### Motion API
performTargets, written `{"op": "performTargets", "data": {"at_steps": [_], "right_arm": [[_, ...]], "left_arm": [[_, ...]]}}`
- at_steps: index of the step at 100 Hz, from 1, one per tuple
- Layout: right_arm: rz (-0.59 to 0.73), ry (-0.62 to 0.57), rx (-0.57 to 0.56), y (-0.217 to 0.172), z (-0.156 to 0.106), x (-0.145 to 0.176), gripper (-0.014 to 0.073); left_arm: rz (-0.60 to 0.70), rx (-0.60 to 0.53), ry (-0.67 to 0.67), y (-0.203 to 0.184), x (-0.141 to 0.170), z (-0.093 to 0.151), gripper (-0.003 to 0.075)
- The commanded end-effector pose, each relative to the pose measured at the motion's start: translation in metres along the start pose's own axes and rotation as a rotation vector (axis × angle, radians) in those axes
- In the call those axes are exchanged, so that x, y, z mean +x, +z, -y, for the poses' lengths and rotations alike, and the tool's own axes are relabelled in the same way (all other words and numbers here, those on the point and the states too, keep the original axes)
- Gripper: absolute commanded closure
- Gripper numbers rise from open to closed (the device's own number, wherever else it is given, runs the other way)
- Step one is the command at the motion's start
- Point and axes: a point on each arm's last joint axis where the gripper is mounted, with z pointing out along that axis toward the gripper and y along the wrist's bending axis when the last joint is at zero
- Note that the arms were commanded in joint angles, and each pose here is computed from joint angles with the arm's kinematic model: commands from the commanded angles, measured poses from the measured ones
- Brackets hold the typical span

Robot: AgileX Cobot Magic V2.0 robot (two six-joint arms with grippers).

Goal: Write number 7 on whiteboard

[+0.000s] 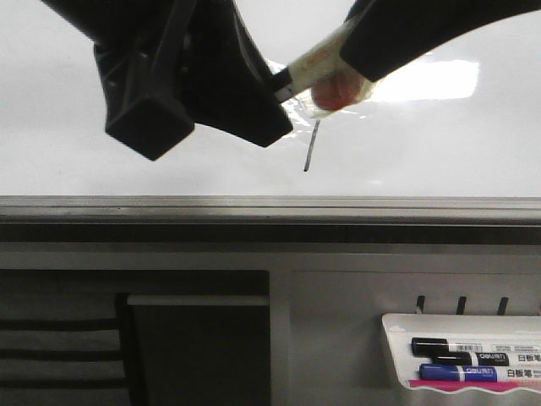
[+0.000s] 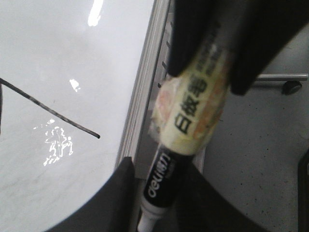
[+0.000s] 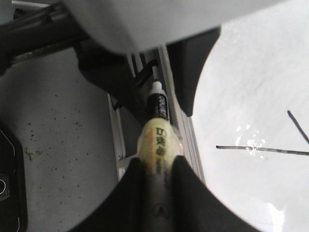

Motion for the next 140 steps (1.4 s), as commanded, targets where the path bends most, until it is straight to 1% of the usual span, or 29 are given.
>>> {"op": "performTargets", "data": {"at_steps": [1,11,22,39,46,50,53,57,58,63,68,76,80,88,100,107,117,128,133,140], "right_arm": [[0.076,-0.006,0.057,-0.011,0.007,-0.012,0.0639],[0.093,0.021,0.048,-0.011,0.007,-0.013,0.0639],[0.082,0.023,0.034,-0.011,0.005,-0.012,0.0639],[0.077,0.03,0.028,-0.011,0.005,-0.012,0.0631],[0.076,0.04,0.027,-0.011,0.005,-0.011,0.0574],[0.076,0.066,0.03,-0.012,0.006,-0.011,0.05],[0.074,0.079,0.033,-0.012,0.006,-0.01,0.0463],[0.073,0.092,0.04,-0.013,0.008,-0.009,0.0382],[0.072,0.095,0.04,-0.013,0.008,-0.009,0.0382],[0.076,0.118,0.06,-0.018,0.011,-0.007,0.0316],[0.082,0.147,0.085,-0.024,0.014,-0.005,0.0291],[0.098,0.206,0.133,-0.037,0.018,-0.001,0.0295],[0.108,0.232,0.155,-0.045,0.02,0.001,0.0295],[0.101,0.262,0.18,-0.056,0.021,0.007,0.0295],[0.071,0.301,0.191,-0.065,0.02,0.014,0.0295],[0.04,0.314,0.175,-0.066,0.019,0.018,0.0295],[0.016,0.32,0.154,-0.066,0.017,0.02,0.0295],[0.013,0.325,0.147,-0.065,0.017,0.021,0.0295],[0.013,0.325,0.147,-0.065,0.017,0.021,0.0295],[0.013,0.325,0.147,-0.065,0.017,0.021,0.0295]], "left_arm": [[0.099,-0.08,-0.002,-0.013,-0.017,-0.01,0.0628],[0.099,-0.08,-0.002,-0.013,-0.017,-0.01,0.0686],[0.099,-0.08,-0.002,-0.013,-0.017,-0.01,0.0737],[0.094,-0.074,-0.002,-0.012,-0.016,-0.009,0.0741],[0.091,-0.071,-0.002,-0.012,-0.016,-0.009,0.0741],[0.088,-0.073,-0.009,-0.013,-0.015,-0.01,0.0741],[0.087,-0.075,-0.018,-0.013,-0.015,-0.011,0.0741],[0.084,-0.079,-0.036,-0.013,-0.013,-0.013,0.0741],[0.082,-0.079,-0.04,-0.013,-0.013,-0.013,0.0741],[0.073,-0.08,-0.062,-0.013,-0.011,-0.015,0.0741],[0.054,-0.077,-0.086,-0.013,-0.007,-0.017,0.0741],[-0.002,-0.068,-0.125,-0.015,0.005,-0.024,0.0741],[-0.041,-0.068,-0.168,-0.017,0.014,-0.03,0.0741],[-0.11,-0.087,-0.305,-0.021,0.034,-0.044,0.0741],[-0.175,-0.191,-0.565,-0.035,0.069,-0.074,0.0741],[-0.205,-0.248,-0.683,-0.045,0.089,-0.087,0.0741],[-0.232,-0.33,-0.813,-0.059,0.113,-0.103,0.0741],[-0.221,-0.433,-0.951,-0.074,0.135,-0.117,0.0741],[-0.21,-0.477,-0.999,-0.08,0.142,-0.122,0.0741],[-0.2,-0.522,-1.033,-0.086,0.15,-0.127,0.0741]]}}
